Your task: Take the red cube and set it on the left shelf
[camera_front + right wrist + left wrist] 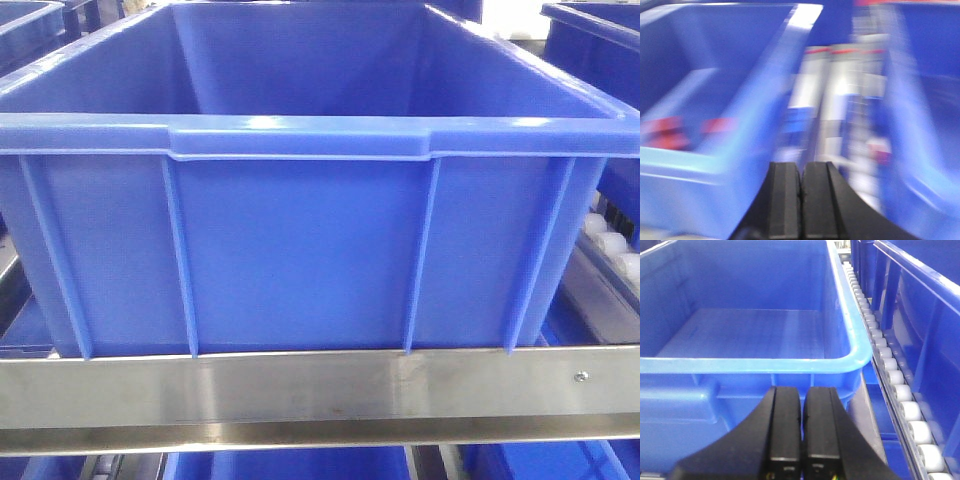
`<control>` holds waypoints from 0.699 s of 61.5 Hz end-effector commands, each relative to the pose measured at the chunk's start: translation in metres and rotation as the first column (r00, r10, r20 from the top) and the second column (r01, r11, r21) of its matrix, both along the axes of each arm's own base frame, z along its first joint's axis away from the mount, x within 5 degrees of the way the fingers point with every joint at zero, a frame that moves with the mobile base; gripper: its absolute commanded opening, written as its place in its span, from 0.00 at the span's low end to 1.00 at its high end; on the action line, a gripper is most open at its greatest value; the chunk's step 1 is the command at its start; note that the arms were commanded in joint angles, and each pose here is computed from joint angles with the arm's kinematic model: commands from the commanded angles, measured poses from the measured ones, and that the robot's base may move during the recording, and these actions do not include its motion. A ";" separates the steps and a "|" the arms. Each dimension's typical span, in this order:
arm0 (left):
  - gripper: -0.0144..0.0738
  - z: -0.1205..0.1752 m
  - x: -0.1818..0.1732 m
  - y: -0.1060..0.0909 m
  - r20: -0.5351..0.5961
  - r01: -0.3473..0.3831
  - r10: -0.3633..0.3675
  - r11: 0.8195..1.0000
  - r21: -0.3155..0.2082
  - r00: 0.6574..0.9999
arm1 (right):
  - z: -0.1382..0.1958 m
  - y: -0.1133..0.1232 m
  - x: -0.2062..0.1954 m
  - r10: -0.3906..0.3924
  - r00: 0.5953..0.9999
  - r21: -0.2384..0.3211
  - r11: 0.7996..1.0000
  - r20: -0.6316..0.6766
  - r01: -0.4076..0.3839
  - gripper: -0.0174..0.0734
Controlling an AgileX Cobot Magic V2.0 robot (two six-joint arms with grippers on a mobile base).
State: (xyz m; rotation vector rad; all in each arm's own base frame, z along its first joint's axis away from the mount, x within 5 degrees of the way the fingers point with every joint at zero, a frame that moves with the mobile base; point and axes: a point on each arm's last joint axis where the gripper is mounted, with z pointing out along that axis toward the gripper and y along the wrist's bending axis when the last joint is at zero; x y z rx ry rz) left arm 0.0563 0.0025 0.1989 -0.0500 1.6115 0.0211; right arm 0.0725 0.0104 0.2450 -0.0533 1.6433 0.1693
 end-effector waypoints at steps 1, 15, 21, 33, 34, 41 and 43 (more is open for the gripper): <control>0.28 0.001 0.000 0.000 0.080 -0.001 0.001 1.000 -0.004 0.997 | 0.004 -0.005 -0.005 -0.069 0.987 0.033 0.997 0.144 0.064 0.25; 0.28 0.001 0.000 0.000 0.080 -0.001 0.001 1.000 -0.004 0.997 | -0.028 -0.014 -0.019 -0.218 0.957 0.055 0.976 0.193 0.211 0.25; 0.28 0.001 0.000 0.000 0.080 -0.001 0.001 1.000 -0.004 0.997 | -0.035 -0.017 -0.018 -0.257 0.953 0.069 0.966 0.164 0.248 0.25; 0.28 0.001 0.000 0.000 0.080 -0.001 0.001 1.000 -0.004 0.997 | -0.034 -0.017 -0.019 -0.269 0.948 0.058 0.963 0.169 0.263 0.25; 0.28 0.001 0.000 0.000 0.080 -0.001 0.001 1.000 -0.004 0.997 | -0.034 -0.017 -0.019 -0.268 0.948 0.054 0.964 0.170 0.262 0.25; 0.28 0.001 0.000 0.000 0.080 -0.001 0.001 1.000 -0.004 0.997 | -0.034 -0.016 -0.019 -0.248 0.952 0.035 0.969 0.178 0.246 0.25; 0.28 0.001 0.000 0.000 0.080 -0.001 0.001 1.000 -0.004 0.997 | -0.034 -0.016 -0.019 -0.241 0.954 0.033 0.970 0.179 0.239 0.25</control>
